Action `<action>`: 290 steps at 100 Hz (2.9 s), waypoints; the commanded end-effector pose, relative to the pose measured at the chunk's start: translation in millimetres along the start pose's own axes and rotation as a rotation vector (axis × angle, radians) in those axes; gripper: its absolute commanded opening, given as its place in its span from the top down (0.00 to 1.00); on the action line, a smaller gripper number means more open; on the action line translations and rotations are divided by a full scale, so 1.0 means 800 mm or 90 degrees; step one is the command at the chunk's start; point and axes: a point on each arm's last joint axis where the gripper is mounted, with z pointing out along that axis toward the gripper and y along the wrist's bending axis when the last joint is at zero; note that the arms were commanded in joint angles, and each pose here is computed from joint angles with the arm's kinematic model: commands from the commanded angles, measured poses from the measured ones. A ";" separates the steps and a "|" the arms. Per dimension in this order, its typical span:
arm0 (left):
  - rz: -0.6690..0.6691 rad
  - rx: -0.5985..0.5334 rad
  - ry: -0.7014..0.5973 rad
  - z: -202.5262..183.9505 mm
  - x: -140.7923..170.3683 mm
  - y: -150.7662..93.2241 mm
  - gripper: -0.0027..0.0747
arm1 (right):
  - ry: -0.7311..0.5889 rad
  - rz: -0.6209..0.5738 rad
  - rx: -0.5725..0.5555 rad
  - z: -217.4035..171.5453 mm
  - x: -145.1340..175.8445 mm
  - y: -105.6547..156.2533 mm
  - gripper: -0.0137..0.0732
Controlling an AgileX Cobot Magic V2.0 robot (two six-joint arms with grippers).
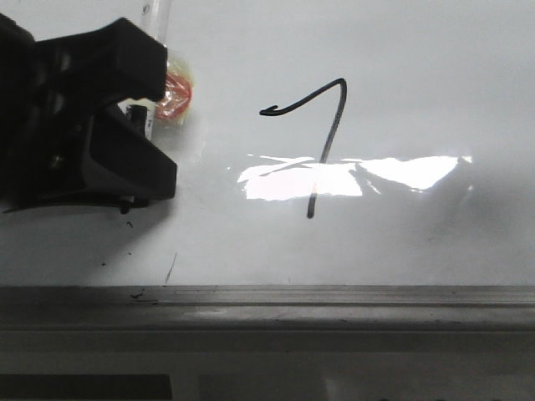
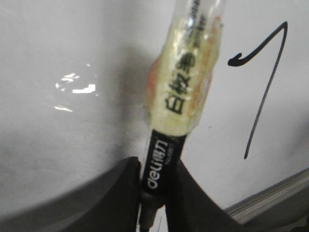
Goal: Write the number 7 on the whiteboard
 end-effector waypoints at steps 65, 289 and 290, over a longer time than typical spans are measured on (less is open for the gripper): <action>-0.012 -0.201 -0.025 0.029 0.001 0.035 0.99 | -0.023 0.004 -0.016 -0.003 -0.012 0.001 0.92; 0.090 0.001 -0.322 -0.185 -0.019 0.062 0.99 | -0.101 -0.011 0.035 -0.082 0.063 -0.037 0.92; 0.088 0.002 -0.324 -0.186 -0.018 0.063 0.99 | -0.103 -0.009 0.035 -0.083 0.062 -0.037 0.92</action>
